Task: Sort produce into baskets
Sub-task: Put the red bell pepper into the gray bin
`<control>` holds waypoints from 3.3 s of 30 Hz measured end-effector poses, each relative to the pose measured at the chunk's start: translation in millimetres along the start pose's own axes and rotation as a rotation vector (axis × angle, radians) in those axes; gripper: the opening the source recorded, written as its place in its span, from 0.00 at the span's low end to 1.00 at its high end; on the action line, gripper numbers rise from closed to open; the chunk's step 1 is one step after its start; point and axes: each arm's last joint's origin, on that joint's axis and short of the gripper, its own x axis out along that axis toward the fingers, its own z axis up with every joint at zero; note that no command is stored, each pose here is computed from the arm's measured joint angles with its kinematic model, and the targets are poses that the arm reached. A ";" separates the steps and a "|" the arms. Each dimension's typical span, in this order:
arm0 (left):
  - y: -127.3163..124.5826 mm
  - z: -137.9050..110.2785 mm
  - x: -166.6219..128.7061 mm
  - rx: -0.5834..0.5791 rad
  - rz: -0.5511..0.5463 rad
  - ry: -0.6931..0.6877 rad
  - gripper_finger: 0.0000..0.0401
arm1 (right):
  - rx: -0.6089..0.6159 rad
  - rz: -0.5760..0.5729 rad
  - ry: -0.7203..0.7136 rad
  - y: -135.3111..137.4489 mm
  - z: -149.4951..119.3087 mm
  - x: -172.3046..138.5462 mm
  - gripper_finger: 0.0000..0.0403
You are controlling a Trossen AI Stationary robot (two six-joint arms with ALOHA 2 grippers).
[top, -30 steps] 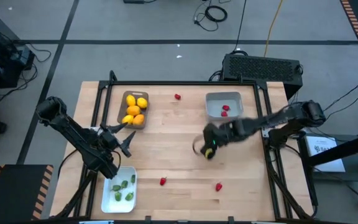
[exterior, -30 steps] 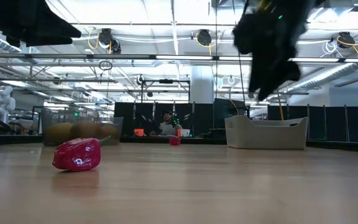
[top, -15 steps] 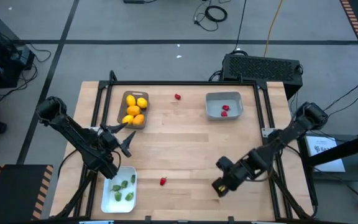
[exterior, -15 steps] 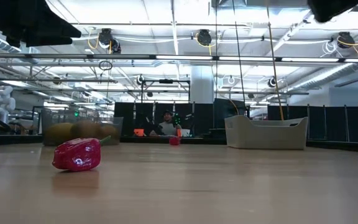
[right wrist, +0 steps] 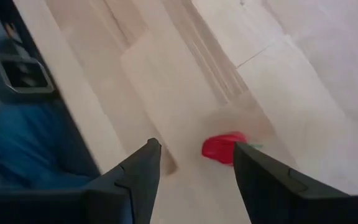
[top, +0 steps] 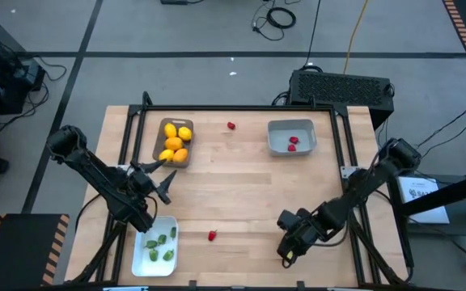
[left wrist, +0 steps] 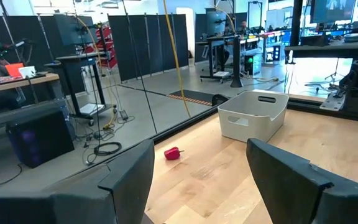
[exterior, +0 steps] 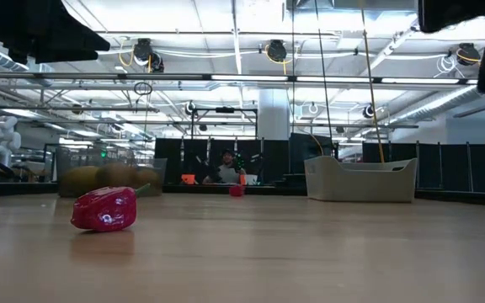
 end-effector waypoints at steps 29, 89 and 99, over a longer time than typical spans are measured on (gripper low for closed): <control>-0.1 0.0 0.0 0.000 0.000 0.000 0.65 | -0.268 -0.198 0.027 -8.7 -16.9 70.4 0.47; -0.2 0.0 0.0 0.018 0.000 0.000 0.65 | 0.043 -0.714 0.118 -239.1 276.9 -90.9 0.46; -0.1 0.1 0.0 0.028 0.000 -0.001 0.65 | 0.021 -0.701 0.100 -240.0 279.5 -90.4 0.61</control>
